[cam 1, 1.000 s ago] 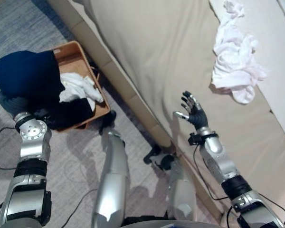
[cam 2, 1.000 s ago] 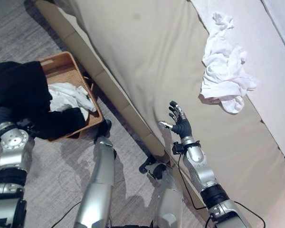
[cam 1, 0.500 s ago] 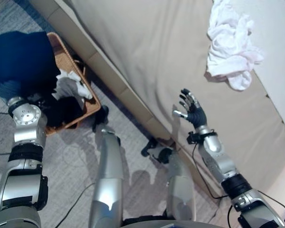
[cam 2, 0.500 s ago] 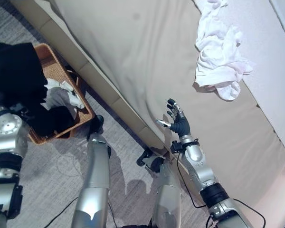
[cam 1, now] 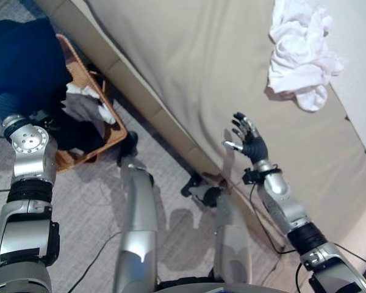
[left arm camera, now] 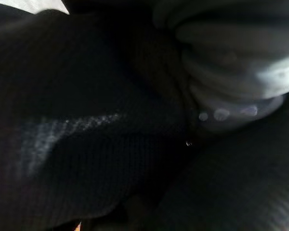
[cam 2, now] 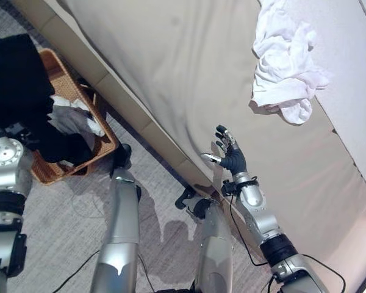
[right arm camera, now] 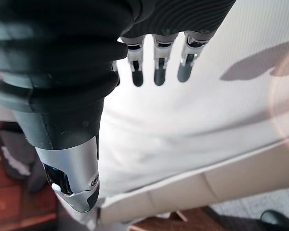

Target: Pick up clothes into the bucket

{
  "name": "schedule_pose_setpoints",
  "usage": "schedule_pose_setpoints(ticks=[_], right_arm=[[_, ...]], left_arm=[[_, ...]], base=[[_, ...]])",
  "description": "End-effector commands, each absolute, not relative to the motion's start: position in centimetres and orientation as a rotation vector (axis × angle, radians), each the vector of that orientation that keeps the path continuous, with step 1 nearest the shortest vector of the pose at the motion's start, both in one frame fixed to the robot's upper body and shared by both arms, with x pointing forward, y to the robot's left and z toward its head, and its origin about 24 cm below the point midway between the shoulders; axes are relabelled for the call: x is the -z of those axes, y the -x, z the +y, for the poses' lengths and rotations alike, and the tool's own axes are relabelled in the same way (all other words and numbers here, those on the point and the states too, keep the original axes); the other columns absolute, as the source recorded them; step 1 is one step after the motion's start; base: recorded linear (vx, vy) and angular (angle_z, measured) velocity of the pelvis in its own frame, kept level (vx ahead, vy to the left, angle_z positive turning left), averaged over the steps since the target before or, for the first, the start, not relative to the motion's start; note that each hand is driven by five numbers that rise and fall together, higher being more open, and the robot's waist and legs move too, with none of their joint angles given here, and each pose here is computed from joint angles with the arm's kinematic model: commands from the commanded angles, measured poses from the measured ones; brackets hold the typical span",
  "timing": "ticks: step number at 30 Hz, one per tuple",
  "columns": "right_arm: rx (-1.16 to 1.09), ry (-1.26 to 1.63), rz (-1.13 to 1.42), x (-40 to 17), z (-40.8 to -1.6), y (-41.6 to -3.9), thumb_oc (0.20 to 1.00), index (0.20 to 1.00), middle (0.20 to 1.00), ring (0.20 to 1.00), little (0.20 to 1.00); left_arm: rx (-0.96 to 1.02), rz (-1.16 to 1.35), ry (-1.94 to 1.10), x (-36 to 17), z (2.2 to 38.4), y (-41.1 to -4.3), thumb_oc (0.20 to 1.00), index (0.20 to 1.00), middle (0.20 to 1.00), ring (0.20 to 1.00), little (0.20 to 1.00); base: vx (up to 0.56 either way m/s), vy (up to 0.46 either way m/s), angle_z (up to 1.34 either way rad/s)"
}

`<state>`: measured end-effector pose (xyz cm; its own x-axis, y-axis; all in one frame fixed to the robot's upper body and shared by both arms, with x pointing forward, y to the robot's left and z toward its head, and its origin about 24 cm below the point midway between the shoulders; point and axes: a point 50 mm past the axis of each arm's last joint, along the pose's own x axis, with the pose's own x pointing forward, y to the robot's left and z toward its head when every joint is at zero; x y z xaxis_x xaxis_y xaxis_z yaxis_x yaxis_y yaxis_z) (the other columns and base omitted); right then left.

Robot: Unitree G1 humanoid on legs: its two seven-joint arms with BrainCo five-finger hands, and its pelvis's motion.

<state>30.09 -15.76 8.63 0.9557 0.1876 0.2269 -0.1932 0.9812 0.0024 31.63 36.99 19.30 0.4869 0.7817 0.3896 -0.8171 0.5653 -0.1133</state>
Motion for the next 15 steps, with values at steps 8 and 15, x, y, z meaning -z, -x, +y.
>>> schedule_pose_setpoints(ticks=[8, 15], right_arm=[[-0.184, -0.078, -0.352, -10.6, -16.4, -29.4, 1.0, 1.0, 1.0, 1.0, 1.0], [-0.163, -0.06, -0.353, -10.8, -17.1, -29.4, 1.0, 1.0, 1.0, 1.0, 1.0]], left_arm=[[-0.995, -0.24, -0.141, -17.1, 38.5, -31.9, 0.2, 0.2, 0.2, 0.2, 0.2], [-0.916, -0.271, -0.17, -18.1, 37.7, -32.6, 1.0, 1.0, 1.0, 1.0, 1.0]], base=[[0.0, 0.0, 0.0], [0.0, 0.0, 0.0]])
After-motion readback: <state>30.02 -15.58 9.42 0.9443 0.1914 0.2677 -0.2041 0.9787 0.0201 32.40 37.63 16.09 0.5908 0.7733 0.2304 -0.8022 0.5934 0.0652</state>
